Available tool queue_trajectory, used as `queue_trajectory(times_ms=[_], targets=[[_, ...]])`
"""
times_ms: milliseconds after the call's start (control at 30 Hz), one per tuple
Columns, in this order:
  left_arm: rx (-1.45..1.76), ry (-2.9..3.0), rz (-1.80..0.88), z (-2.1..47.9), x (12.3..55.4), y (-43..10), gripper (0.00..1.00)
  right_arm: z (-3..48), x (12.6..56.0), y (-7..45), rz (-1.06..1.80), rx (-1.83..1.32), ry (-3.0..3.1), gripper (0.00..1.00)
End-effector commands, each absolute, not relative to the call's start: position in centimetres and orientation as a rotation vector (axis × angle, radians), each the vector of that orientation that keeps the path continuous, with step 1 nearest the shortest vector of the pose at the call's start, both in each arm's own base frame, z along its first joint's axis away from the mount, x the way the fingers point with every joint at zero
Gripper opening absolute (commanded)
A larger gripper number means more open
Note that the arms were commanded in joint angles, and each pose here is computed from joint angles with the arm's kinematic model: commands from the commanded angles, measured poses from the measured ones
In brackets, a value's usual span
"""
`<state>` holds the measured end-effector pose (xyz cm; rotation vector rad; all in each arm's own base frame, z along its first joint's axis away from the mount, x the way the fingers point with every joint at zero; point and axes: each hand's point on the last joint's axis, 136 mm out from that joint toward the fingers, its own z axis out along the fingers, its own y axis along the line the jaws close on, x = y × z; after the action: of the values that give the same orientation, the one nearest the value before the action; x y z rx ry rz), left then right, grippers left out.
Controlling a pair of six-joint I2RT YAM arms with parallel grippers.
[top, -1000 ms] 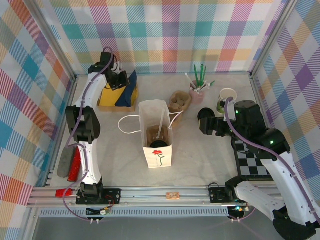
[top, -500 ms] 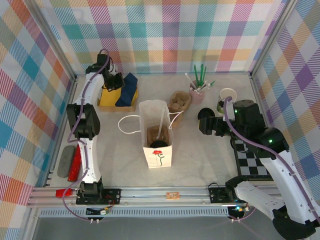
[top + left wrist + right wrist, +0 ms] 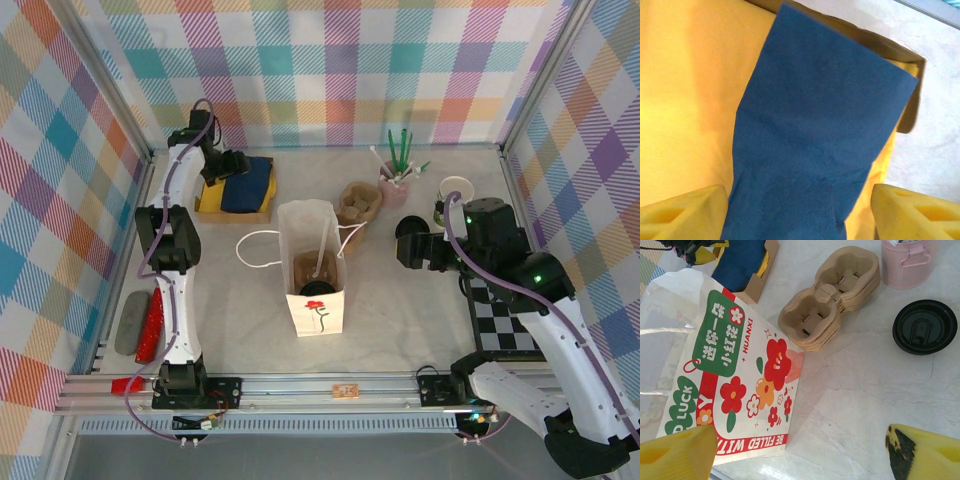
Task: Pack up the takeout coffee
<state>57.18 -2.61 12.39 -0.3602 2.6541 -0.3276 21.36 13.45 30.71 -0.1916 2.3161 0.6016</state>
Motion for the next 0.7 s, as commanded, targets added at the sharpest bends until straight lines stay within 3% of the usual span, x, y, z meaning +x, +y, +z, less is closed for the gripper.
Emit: queue_trajectory(times_ms=[0, 233, 400, 667], targets=[[-0.289, 2.599, -0.168, 16.4, 56.4, -1.7, 0.79, 31.2, 21.5, 13.9, 0.642, -0.187, 2.301, 0.87], [-0.043, 2.638, -0.056, 16.1, 55.7, -6.1, 0.86, 31.0, 21.9, 14.6, 0.672, -0.195, 2.306, 0.86], [0.047, 2.690, 0.037, 13.6, 55.3, -8.4, 0.98, 31.0, 21.6, 14.4, 0.666, -0.202, 2.300, 0.88], [0.097, 2.712, 0.105, 11.2, 55.4, -10.1, 0.97, 30.5, 21.2, 13.7, 0.628, -0.205, 2.304, 0.90]])
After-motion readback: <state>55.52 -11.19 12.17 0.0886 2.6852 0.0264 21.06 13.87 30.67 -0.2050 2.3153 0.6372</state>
